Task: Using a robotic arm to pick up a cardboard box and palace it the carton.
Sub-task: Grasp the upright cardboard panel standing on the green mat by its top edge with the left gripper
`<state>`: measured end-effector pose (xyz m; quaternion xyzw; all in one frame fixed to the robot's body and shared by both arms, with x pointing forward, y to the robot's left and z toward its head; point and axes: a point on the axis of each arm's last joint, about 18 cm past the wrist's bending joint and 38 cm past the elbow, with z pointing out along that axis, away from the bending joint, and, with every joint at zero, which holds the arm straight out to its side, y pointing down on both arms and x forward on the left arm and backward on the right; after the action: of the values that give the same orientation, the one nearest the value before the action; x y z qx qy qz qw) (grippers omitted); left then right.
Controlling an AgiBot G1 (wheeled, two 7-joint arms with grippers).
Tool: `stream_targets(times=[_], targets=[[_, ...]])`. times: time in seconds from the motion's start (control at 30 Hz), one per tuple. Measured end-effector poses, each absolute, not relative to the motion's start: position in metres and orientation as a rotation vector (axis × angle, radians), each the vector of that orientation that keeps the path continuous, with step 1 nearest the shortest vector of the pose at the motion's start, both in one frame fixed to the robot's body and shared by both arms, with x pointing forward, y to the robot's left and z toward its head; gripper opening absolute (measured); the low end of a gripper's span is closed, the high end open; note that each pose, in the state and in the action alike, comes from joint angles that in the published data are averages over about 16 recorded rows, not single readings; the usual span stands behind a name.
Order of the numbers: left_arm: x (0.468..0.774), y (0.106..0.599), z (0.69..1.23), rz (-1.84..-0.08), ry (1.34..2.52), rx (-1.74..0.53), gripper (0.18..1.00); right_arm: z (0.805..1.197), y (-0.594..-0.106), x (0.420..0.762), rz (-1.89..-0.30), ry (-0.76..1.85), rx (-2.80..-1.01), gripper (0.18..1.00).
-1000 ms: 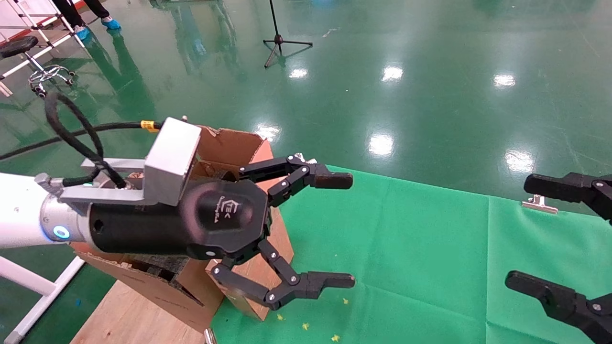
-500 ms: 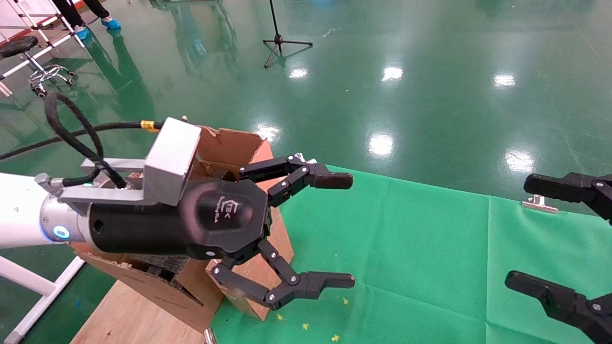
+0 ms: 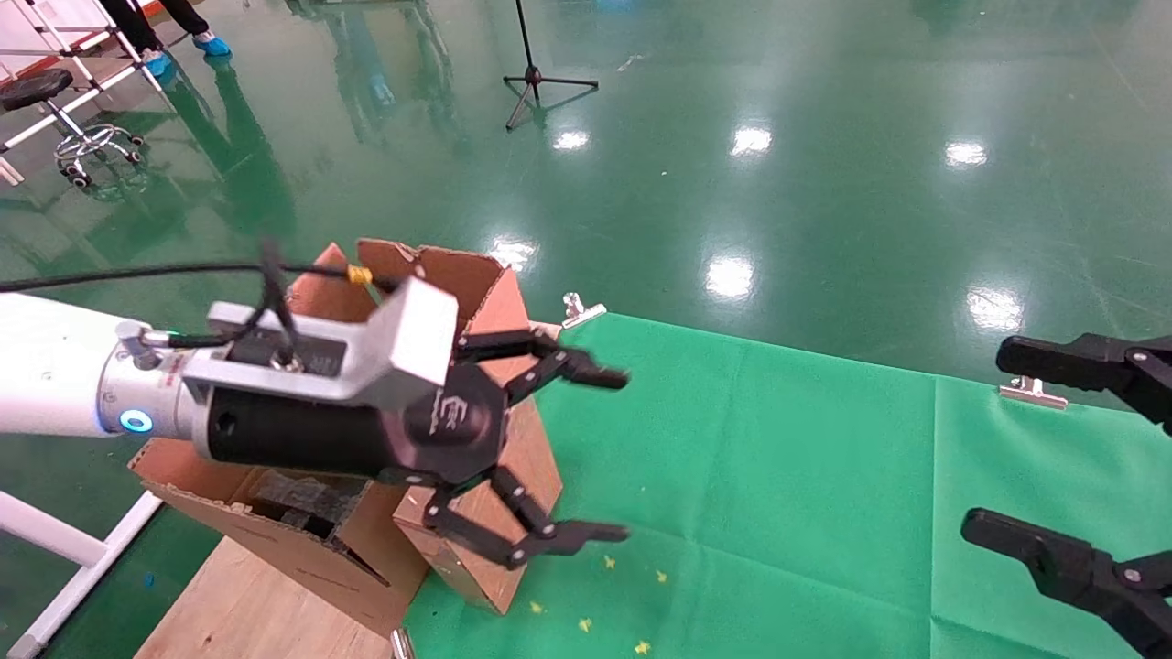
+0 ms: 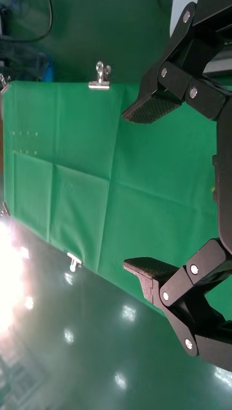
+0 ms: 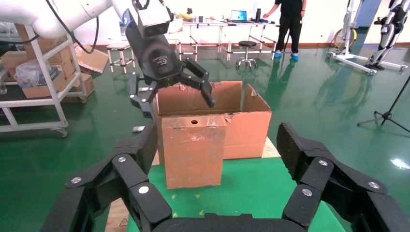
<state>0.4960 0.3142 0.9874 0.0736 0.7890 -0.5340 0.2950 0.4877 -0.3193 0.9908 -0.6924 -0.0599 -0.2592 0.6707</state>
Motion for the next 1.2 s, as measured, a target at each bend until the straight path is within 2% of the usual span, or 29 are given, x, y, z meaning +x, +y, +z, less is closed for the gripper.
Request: stream_targets(times=[0.23, 0.4, 0.67, 0.97, 1.2], targets=[[0.501, 0.323, 0.991, -1.304, 2.113, 0.170, 1.000, 0.991, -0.319, 0.488, -0.584, -0.135, -1.560, 0.878], [0.511, 0.334, 0.995, -1.180, 2.127, 0.105, 1.000, 0.991, -0.319, 0.488, -0.584, -0.135, -1.560, 0.794], [0.533, 0.358, 1.007, -0.984, 2.152, -0.193, 1.000, 0.991, -0.319, 0.488, -0.584, -0.134, -1.560, 0.608], [0.549, 0.366, 1.022, -0.970, 2.126, -0.597, 1.000, 0.991, -0.319, 0.488, -0.584, -0.134, -1.560, 0.386], [0.555, 0.359, 1.023, -0.977, 2.127, -0.769, 1.000, 0.991, -0.319, 0.488, -0.584, -0.134, -1.560, 0.279]])
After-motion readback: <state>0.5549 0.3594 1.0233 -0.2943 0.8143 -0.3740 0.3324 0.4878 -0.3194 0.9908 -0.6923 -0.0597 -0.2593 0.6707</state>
